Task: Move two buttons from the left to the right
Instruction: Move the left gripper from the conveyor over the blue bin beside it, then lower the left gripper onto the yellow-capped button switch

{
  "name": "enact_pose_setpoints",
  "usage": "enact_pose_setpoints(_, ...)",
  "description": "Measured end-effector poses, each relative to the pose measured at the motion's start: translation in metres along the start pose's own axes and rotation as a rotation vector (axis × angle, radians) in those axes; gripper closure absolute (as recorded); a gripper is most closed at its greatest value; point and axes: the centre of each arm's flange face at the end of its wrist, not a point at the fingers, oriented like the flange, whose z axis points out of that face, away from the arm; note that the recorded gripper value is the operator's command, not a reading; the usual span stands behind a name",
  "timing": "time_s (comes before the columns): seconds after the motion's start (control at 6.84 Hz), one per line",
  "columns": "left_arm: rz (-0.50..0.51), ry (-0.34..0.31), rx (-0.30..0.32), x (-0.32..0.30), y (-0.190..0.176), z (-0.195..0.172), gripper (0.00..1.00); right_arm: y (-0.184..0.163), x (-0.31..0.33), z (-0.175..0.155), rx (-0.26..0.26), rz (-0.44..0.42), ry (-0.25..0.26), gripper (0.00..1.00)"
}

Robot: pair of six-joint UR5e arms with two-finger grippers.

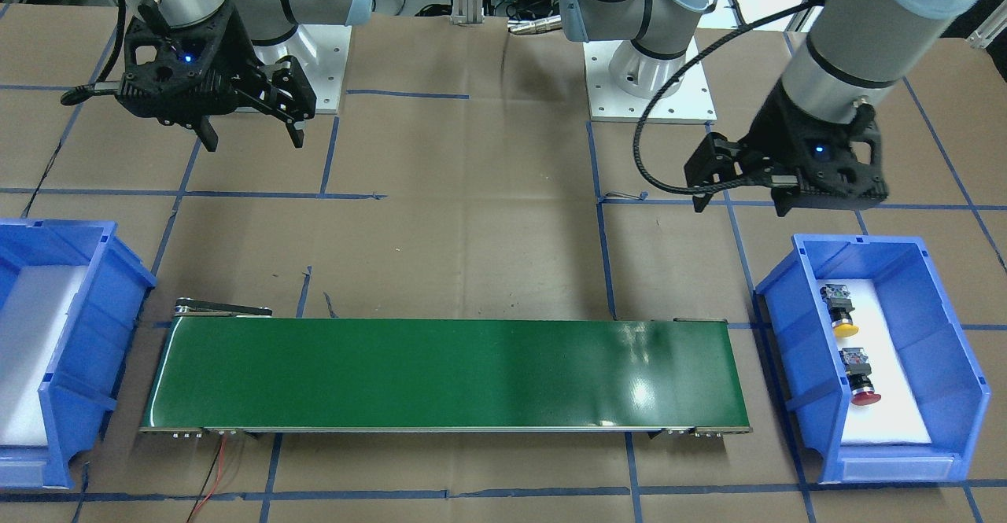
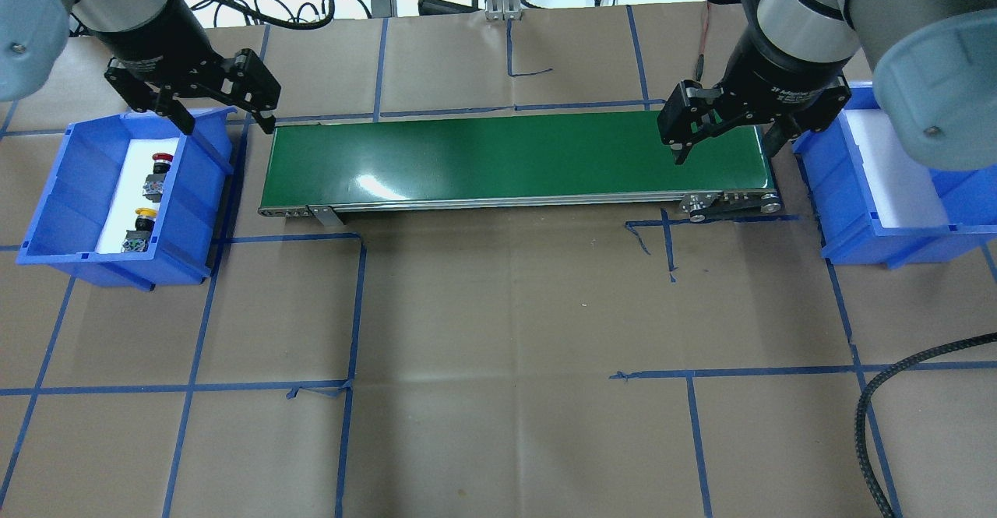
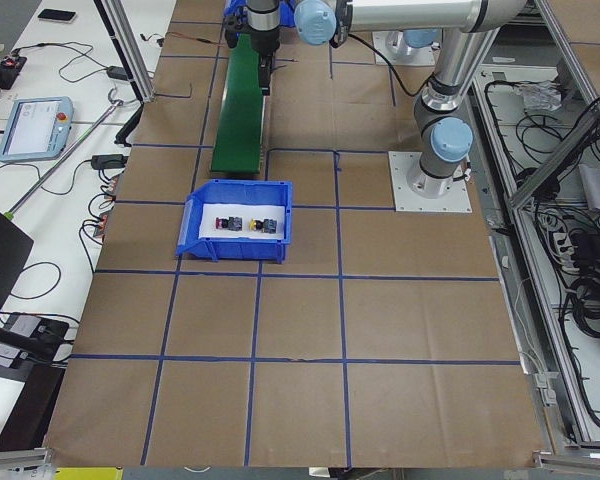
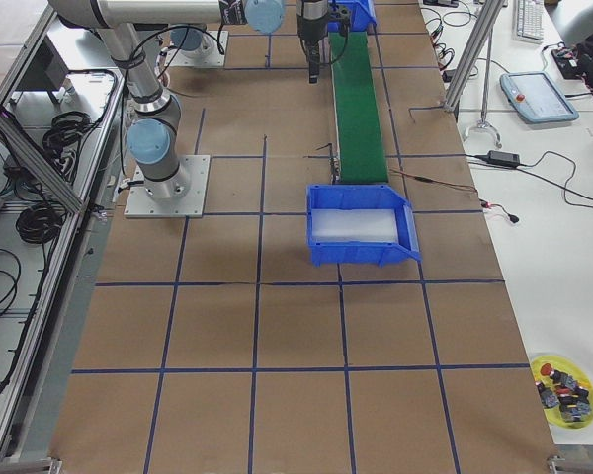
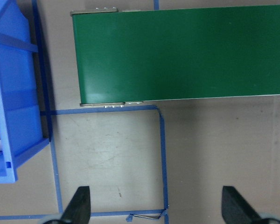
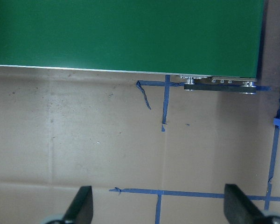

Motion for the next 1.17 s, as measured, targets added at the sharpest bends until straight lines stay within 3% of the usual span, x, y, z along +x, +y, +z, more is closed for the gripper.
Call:
enact_pose_setpoints(0.58, 0.042, 0.005, -0.016, -0.167, -0.017, 0.036, 0.00, 0.000, 0.000, 0.000, 0.000, 0.000, -0.001, 0.00)
enact_pose_setpoints(1.17, 0.031, 0.007, -0.005, -0.236, -0.021, 0.079, 0.00, -0.001, 0.000, 0.000, 0.001, 0.000, -0.003, 0.00)
